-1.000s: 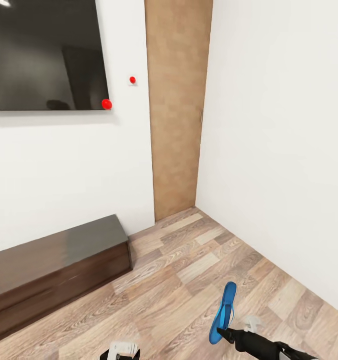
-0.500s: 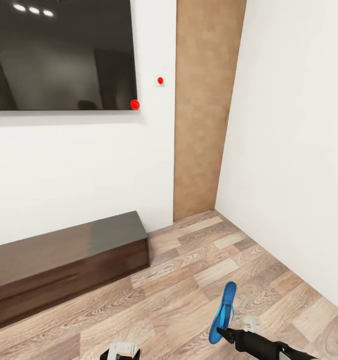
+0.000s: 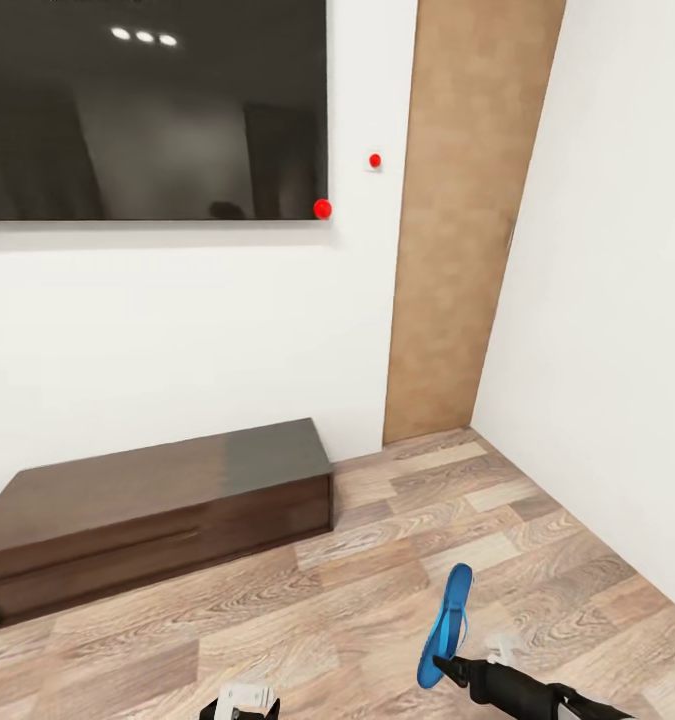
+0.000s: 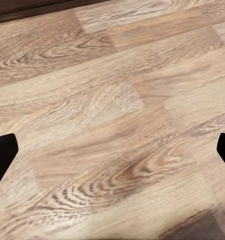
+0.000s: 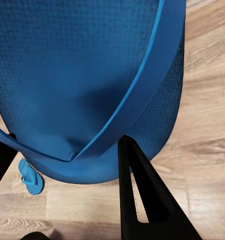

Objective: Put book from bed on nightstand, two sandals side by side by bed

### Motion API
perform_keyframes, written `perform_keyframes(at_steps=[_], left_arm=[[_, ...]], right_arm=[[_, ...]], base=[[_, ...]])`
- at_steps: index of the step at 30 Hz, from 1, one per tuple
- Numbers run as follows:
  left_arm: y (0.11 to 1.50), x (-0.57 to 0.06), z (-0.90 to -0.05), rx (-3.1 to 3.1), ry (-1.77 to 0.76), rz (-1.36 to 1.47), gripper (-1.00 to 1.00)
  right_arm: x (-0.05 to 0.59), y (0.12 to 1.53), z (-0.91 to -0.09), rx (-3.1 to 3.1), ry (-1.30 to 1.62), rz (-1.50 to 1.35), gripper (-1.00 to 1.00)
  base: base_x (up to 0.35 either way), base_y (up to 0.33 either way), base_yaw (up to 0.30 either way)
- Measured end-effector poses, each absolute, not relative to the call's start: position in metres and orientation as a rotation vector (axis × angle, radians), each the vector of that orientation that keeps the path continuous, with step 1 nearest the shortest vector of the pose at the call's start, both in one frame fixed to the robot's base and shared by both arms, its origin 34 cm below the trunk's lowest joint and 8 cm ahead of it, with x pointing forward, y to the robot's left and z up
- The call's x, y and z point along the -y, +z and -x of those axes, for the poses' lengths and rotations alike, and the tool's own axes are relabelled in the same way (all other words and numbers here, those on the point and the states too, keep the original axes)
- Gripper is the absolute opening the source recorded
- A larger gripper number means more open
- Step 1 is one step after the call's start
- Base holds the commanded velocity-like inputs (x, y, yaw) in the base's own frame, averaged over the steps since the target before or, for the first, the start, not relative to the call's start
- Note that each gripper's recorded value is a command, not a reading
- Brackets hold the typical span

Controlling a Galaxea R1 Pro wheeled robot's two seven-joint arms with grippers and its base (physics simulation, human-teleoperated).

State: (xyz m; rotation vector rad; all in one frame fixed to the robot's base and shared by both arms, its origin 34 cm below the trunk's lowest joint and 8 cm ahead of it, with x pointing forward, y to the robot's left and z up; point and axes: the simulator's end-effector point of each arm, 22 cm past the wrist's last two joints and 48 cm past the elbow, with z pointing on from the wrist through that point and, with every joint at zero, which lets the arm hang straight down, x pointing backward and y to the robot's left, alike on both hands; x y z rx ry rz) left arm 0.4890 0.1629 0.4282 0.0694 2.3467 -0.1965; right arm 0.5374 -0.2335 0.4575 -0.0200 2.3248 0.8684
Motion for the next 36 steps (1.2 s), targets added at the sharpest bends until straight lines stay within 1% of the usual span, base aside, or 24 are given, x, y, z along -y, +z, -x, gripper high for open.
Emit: perform_keyframes(at_steps=[36], left_arm=[[0.4201,-0.1619,-0.4833,-2.369,-0.200,-0.067,1.00]], right_arm=[[0.2334,0.4483,-0.5326,-2.345,0.873,0.010,-1.00]], base=[[0.000,0.000,0.270]])
